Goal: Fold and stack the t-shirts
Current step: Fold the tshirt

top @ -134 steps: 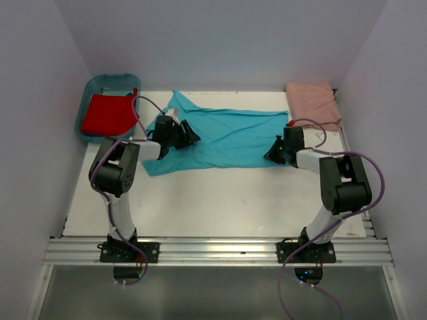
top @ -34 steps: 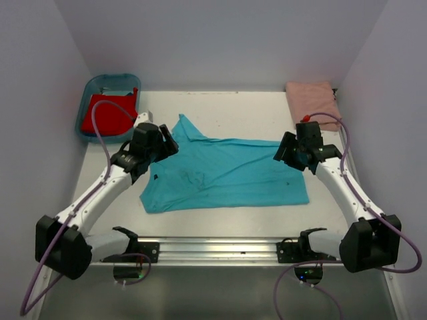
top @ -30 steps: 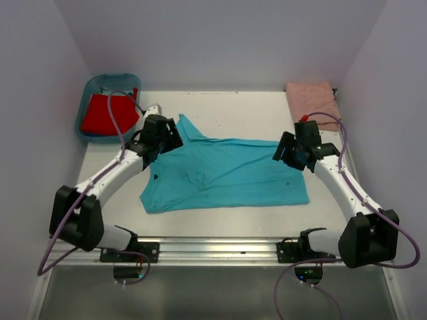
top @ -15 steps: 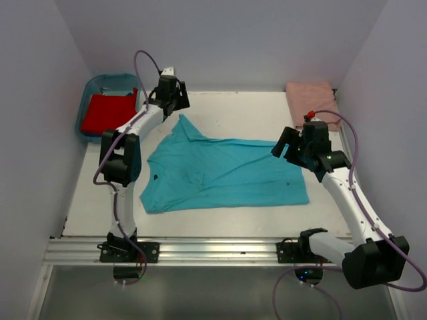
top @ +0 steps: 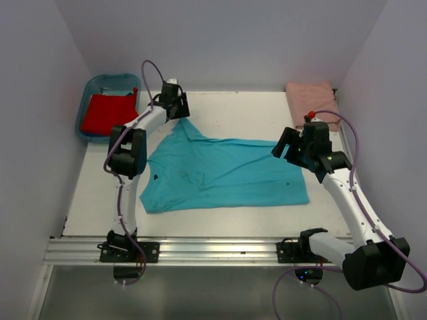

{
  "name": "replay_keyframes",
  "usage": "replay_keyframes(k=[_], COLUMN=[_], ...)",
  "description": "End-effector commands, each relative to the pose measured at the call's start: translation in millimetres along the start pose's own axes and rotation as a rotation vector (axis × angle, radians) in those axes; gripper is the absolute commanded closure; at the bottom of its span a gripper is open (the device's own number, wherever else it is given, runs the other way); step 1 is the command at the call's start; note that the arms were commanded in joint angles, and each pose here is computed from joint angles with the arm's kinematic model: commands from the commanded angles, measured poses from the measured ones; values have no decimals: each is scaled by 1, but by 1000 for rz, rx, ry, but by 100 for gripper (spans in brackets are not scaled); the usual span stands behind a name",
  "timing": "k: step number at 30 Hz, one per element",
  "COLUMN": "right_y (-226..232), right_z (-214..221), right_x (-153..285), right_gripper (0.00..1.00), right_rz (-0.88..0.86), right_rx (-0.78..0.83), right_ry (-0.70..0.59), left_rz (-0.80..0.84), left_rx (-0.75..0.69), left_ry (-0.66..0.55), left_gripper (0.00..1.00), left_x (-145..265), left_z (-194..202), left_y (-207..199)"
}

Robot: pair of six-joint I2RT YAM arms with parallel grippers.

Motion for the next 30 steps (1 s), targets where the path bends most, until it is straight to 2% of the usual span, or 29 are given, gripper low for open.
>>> replay_keyframes(k=[1,9,18,24,28,30], right_y=[2,-2,-4,-3,-6,-9], right_z=[1,4,4,4,1,0], right_x=[0,-5,-5,-7,-9,-11], right_gripper=[19,19,22,30,32,34], right_rz=[-12,12,21,21,45,67], right_rx=[9,2,3,-2,-7,-10], right_ry=[4,12,12,13,2,-5], left_rz=[51,72,134,188,179,164], left_rx=[-7,41,90,108,109,108], left_ry=[-53,-4,22,24,26,26], left_gripper=[31,32,39,57,73,78], left_x=[-1,-23,-33,-28,-25,-24], left_z=[-22,-7,9,5,3,2], left_y=[2,12,11,4,5,8])
Point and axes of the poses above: each gripper's point midway between its finger pads, its own x axis back along the fingers, its own y axis along the line the jaws close on, z = x × y, the point moved 3 cm from there along x, back along the fingers, and after that the axes turned 3 degrees about -x, right-handed, at the moved point
